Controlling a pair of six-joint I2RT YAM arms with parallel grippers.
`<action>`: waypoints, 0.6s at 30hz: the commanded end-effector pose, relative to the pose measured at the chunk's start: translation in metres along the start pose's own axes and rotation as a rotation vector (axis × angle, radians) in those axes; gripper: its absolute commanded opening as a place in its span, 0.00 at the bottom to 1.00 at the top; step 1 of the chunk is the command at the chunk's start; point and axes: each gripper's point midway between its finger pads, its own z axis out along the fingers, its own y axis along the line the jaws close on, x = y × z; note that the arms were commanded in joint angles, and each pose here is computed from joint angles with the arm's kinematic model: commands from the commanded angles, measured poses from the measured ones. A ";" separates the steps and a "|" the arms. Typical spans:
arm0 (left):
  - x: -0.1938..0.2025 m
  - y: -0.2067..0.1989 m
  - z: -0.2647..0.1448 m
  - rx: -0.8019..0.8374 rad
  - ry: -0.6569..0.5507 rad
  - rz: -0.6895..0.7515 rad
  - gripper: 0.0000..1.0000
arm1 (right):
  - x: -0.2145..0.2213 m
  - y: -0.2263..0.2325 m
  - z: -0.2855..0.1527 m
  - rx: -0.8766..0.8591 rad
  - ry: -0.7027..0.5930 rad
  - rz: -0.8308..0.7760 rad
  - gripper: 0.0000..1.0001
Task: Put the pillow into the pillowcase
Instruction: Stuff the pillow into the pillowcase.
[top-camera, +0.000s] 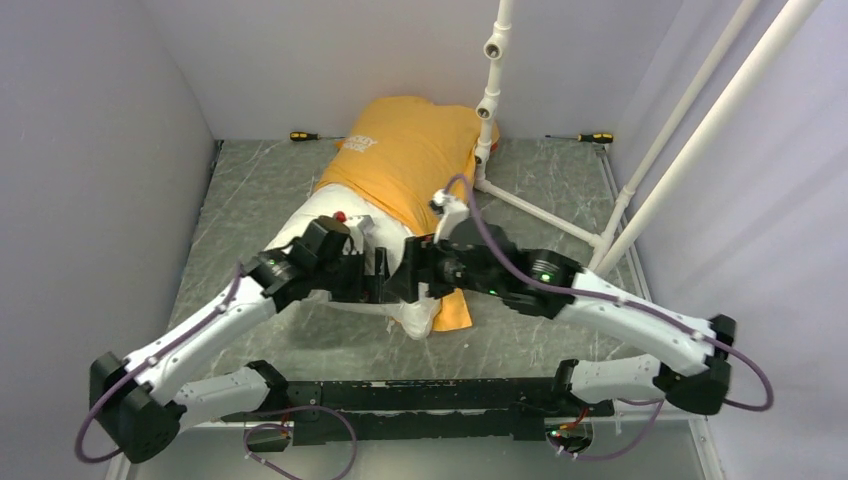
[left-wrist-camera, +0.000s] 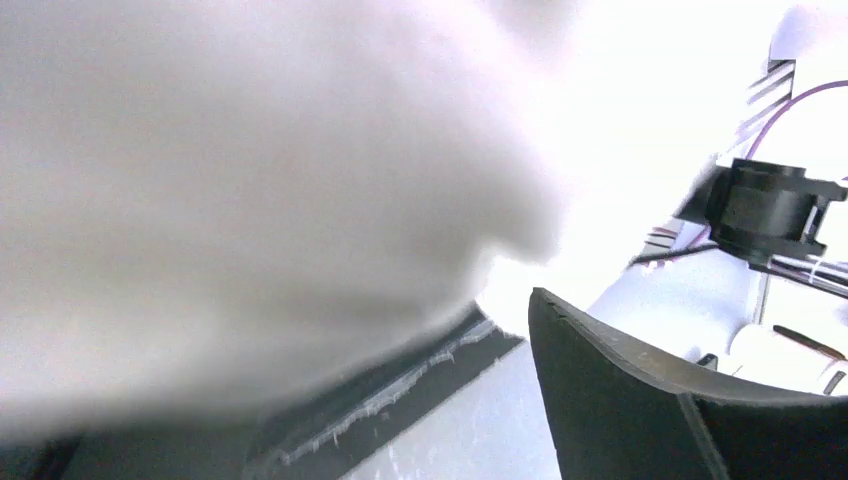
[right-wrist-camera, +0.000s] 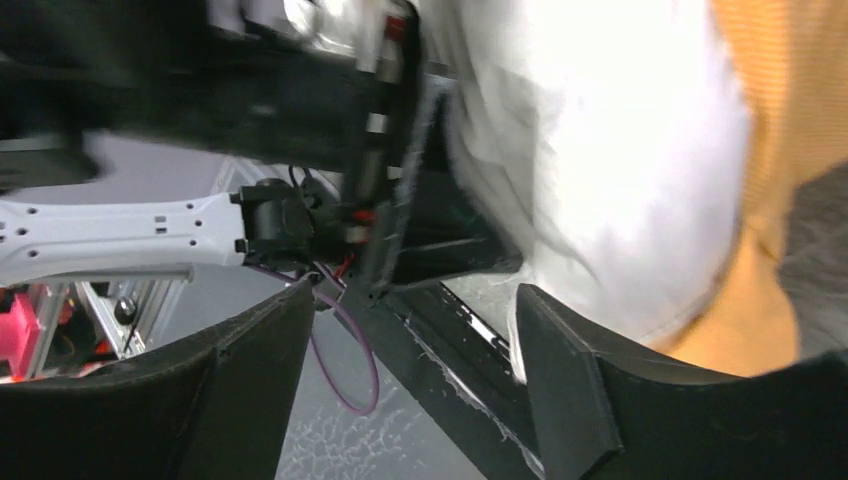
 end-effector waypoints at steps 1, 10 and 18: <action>0.007 -0.002 -0.071 -0.104 0.018 -0.020 0.95 | 0.004 0.028 0.036 -0.147 0.039 -0.016 0.73; -0.011 0.044 -0.160 -0.515 -0.038 -0.001 0.99 | 0.040 -0.028 0.112 0.005 0.139 0.013 0.60; -0.083 0.089 -0.152 -0.463 -0.167 -0.097 0.99 | 0.051 -0.163 0.121 0.430 0.174 0.101 0.56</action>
